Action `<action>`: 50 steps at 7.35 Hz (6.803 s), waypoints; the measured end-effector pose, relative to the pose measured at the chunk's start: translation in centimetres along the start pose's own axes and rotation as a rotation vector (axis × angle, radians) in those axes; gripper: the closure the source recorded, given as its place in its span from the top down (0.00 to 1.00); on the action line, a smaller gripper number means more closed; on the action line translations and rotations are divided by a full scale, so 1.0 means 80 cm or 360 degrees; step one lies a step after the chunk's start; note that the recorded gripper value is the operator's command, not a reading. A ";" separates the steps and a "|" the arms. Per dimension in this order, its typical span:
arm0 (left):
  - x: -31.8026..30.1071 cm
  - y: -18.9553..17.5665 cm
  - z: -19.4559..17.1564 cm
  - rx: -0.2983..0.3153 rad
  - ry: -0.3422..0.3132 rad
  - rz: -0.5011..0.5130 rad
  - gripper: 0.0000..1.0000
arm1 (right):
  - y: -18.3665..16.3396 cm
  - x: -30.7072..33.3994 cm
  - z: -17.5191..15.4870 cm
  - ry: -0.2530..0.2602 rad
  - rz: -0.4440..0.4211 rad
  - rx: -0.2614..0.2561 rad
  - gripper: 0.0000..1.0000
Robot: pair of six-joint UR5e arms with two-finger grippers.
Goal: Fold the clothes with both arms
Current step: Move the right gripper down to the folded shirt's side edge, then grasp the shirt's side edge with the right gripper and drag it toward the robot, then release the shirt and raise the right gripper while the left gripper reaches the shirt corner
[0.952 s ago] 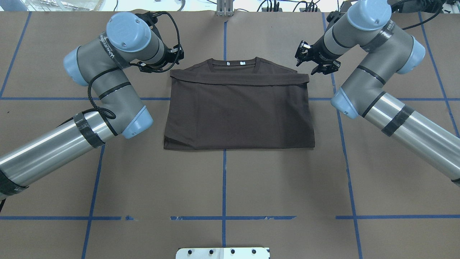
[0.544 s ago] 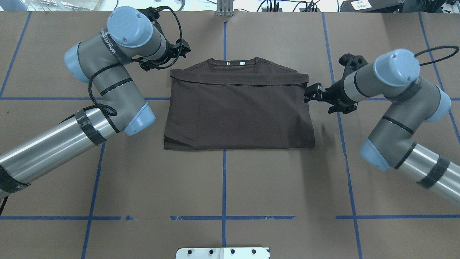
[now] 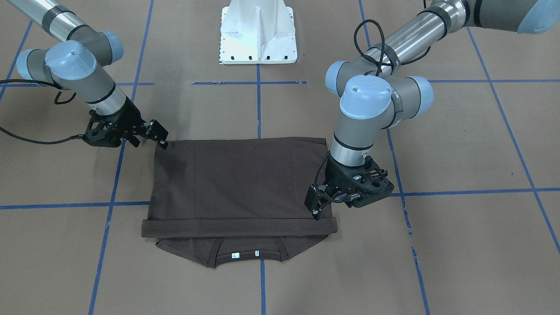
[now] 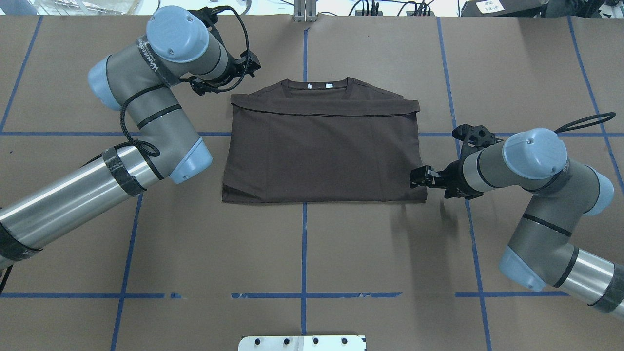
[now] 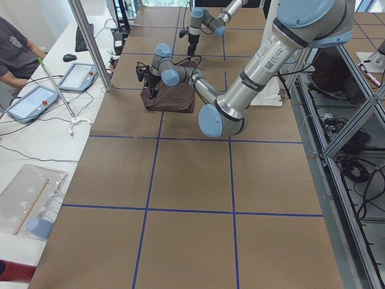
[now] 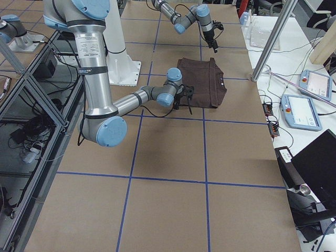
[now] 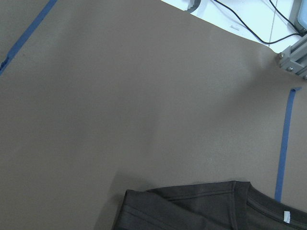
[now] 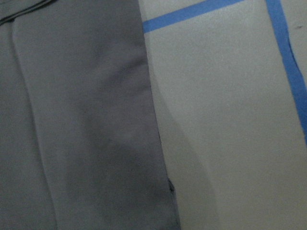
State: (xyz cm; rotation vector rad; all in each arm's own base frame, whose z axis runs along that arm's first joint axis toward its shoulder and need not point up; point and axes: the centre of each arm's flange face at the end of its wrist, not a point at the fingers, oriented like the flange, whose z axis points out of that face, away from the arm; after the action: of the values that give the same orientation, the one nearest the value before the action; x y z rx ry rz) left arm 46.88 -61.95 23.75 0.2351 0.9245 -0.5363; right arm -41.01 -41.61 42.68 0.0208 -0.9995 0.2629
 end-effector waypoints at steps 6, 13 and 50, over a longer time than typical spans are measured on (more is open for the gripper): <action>-0.003 0.000 0.002 0.0001 0.0006 0.0004 1.00 | -0.004 -0.008 0.005 0.0046 0.0002 -0.0019 0.49; -0.004 0.001 0.003 0.0001 0.0007 0.0017 1.00 | -0.009 -0.003 0.008 0.0087 0.0022 -0.0025 0.00; -0.048 0.391 -0.047 -0.0466 -0.0103 -0.0376 0.00 | 0.049 -0.018 -0.170 -0.0275 0.0389 -0.0116 1.00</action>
State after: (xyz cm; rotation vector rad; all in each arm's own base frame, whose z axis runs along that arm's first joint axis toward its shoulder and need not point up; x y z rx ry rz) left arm 59.08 -32.63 23.60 -0.1573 0.9605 -0.6137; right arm -31.39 -36.22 33.72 -0.1480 -1.1840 0.4536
